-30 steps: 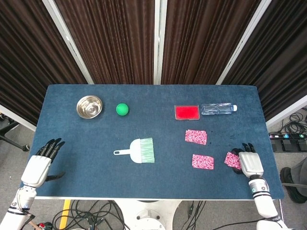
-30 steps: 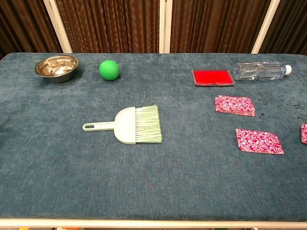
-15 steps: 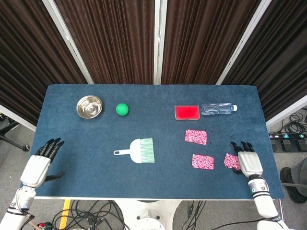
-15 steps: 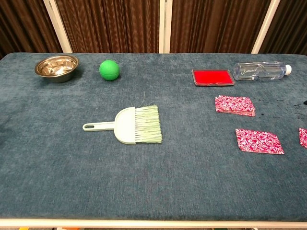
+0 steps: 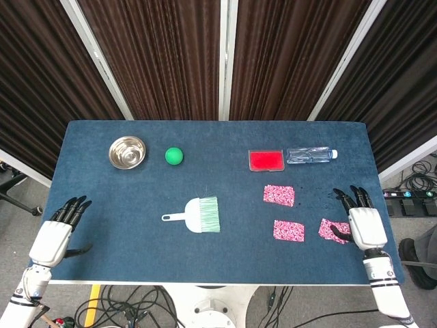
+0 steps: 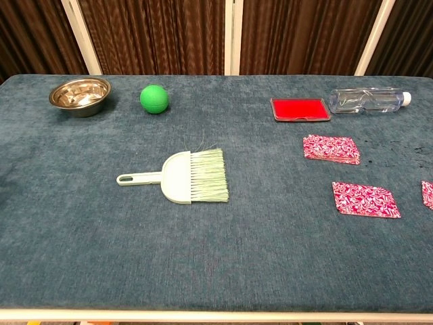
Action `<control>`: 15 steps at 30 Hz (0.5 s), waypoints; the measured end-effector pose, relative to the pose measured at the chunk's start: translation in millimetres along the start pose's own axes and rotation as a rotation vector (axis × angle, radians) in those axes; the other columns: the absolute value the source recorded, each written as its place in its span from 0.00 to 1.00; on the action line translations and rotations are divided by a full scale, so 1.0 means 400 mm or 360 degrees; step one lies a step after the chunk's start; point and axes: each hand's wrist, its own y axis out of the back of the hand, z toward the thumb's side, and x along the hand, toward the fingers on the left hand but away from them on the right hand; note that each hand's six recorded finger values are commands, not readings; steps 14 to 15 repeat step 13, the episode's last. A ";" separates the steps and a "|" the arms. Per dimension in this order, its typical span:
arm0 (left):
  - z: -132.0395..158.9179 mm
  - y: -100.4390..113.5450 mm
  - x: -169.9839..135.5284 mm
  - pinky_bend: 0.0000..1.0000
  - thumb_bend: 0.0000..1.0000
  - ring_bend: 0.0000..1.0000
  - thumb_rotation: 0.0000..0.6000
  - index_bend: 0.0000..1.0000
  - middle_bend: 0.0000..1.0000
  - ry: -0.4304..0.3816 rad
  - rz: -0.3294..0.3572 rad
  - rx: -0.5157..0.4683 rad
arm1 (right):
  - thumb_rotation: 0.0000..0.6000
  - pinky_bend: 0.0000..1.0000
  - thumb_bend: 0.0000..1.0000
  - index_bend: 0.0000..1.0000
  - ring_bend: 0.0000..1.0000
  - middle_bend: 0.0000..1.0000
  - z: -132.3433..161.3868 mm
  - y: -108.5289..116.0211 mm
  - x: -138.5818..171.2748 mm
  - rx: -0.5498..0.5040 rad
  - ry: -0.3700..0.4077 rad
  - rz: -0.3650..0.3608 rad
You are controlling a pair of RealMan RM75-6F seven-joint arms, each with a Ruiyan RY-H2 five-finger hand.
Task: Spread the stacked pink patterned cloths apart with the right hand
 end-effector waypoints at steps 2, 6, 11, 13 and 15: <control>0.001 0.000 0.002 0.23 0.00 0.03 1.00 0.08 0.04 0.0003 0.0005 -0.0005 | 1.00 0.00 0.13 0.03 0.00 0.12 0.006 0.009 0.021 0.0046 0.0060 -0.0035; 0.006 0.002 0.002 0.23 0.00 0.03 1.00 0.08 0.04 -0.0005 0.0009 -0.0004 | 1.00 0.00 0.13 0.00 0.00 0.06 0.001 0.020 0.073 0.0196 0.0120 -0.0134; 0.004 0.006 -0.002 0.23 0.00 0.03 1.00 0.08 0.04 -0.0003 0.0002 -0.0001 | 1.00 0.00 0.13 0.00 0.00 0.06 -0.025 0.006 0.126 0.0214 0.0102 -0.0207; 0.003 0.007 -0.002 0.23 0.00 0.03 1.00 0.08 0.04 -0.0002 -0.0002 0.0002 | 1.00 0.00 0.13 0.00 0.00 0.06 -0.031 -0.002 0.131 0.0201 0.0082 -0.0195; 0.003 0.007 -0.002 0.23 0.00 0.03 1.00 0.08 0.04 -0.0002 -0.0002 0.0002 | 1.00 0.00 0.13 0.00 0.00 0.06 -0.031 -0.002 0.131 0.0201 0.0082 -0.0195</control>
